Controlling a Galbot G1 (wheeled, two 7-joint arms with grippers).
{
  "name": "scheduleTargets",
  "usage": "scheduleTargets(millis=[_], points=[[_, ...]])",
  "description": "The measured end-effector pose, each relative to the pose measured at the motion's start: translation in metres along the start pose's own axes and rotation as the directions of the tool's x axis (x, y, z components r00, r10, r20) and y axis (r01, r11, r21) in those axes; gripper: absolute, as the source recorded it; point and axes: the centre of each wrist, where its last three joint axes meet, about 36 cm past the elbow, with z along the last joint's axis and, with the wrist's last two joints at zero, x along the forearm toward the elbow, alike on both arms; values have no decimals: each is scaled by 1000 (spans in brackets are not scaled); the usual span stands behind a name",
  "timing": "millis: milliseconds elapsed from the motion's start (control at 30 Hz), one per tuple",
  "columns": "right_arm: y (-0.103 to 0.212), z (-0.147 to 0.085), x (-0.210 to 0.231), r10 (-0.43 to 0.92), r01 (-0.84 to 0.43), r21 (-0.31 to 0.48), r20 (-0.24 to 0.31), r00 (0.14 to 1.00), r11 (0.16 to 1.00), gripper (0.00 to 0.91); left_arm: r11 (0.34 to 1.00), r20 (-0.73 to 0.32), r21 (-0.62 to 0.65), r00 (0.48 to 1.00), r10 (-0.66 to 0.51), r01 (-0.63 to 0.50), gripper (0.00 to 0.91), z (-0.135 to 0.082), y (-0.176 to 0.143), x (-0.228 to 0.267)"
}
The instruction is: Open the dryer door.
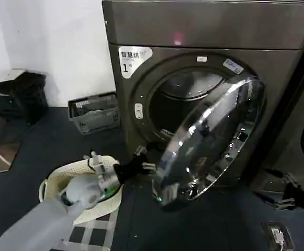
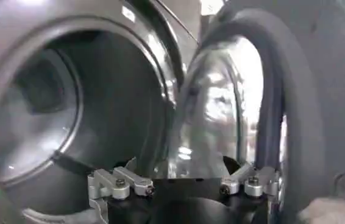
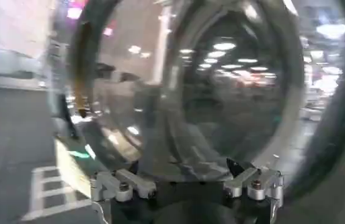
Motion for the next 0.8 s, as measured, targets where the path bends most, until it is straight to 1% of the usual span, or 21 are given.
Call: scheduleTargets(millis=[167, 333, 467, 567, 700, 800], points=[[5, -3, 34, 173, -173, 10, -5, 985, 985, 907, 999, -7, 18, 1000, 28, -28, 907, 9, -8, -8], [9, -8, 66, 374, -374, 31, -7, 927, 927, 907, 998, -15, 29, 998, 64, -63, 907, 15, -17, -16], [15, -14, 83, 523, -523, 34, -7, 852, 852, 907, 994, -10, 58, 996, 89, -88, 907, 17, -22, -25], [18, -18, 89, 621, -621, 8, -6, 784, 784, 907, 991, -13, 82, 994, 111, -109, 907, 20, -26, -33], [19, -27, 95, 713, -714, -4, -19, 700, 700, 907, 985, -13, 103, 990, 143, -141, 907, 23, -31, -45], [22, -32, 100, 758, -759, -18, -34, 652, 651, 907, 981, -17, 108, 986, 166, -163, 907, 24, -34, -54]])
